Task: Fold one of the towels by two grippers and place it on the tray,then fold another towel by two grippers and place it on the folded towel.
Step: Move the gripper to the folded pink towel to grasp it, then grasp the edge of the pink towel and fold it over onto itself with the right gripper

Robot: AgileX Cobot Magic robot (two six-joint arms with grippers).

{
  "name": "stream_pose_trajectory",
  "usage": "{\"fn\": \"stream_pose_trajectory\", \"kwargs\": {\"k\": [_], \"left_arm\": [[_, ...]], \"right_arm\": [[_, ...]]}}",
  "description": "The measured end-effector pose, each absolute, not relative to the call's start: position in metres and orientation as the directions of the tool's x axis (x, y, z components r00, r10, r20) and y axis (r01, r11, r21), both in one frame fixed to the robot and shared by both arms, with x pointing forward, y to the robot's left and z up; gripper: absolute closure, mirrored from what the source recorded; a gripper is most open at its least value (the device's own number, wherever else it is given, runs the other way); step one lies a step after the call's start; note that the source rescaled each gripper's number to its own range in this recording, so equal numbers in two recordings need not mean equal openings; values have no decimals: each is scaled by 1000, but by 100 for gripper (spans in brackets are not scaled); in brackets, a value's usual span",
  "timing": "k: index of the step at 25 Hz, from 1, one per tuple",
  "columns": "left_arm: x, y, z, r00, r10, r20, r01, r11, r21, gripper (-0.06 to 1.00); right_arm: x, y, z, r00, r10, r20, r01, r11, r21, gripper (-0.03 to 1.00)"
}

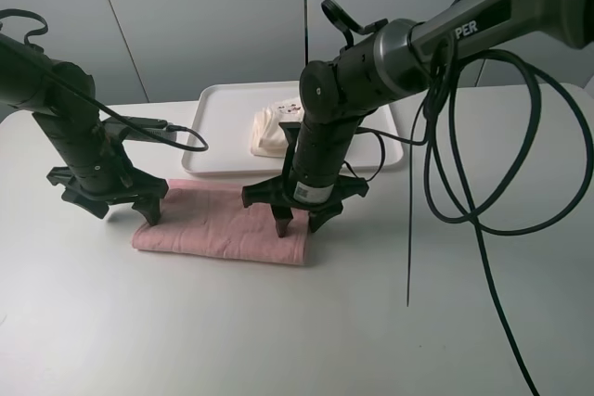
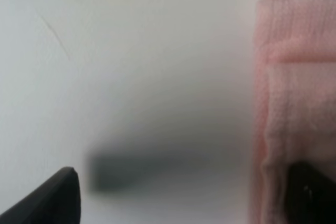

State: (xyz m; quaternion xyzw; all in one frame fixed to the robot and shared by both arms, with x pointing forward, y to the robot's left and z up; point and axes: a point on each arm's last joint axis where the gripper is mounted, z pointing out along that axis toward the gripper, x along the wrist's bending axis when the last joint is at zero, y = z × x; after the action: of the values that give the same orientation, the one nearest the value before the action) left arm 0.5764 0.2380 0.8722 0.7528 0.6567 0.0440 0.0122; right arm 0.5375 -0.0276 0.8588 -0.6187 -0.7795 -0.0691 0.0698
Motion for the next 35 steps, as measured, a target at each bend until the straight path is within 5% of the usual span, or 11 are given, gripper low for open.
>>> {"fn": "stream_pose_trajectory", "kwargs": {"k": [6,17,26,35], "left_arm": [[576,238,872,137,989,52,987,-141,76,-5],[576,238,872,143,988,53,986,-146,76,-5],[576,239,872,145,988,56,986,-149,72,-5],[576,240,872,159,985,70,984,-164,64,-5]], "right_arm": [[540,-26,855,-219,955,198,976,218,28,92],[541,-25,863,-224,952,209,974,215,64,92],[540,-24,930,-262,917,301,957,205,207,92],[533,-10,941,-269,842,467,961,205,186,92]]}}
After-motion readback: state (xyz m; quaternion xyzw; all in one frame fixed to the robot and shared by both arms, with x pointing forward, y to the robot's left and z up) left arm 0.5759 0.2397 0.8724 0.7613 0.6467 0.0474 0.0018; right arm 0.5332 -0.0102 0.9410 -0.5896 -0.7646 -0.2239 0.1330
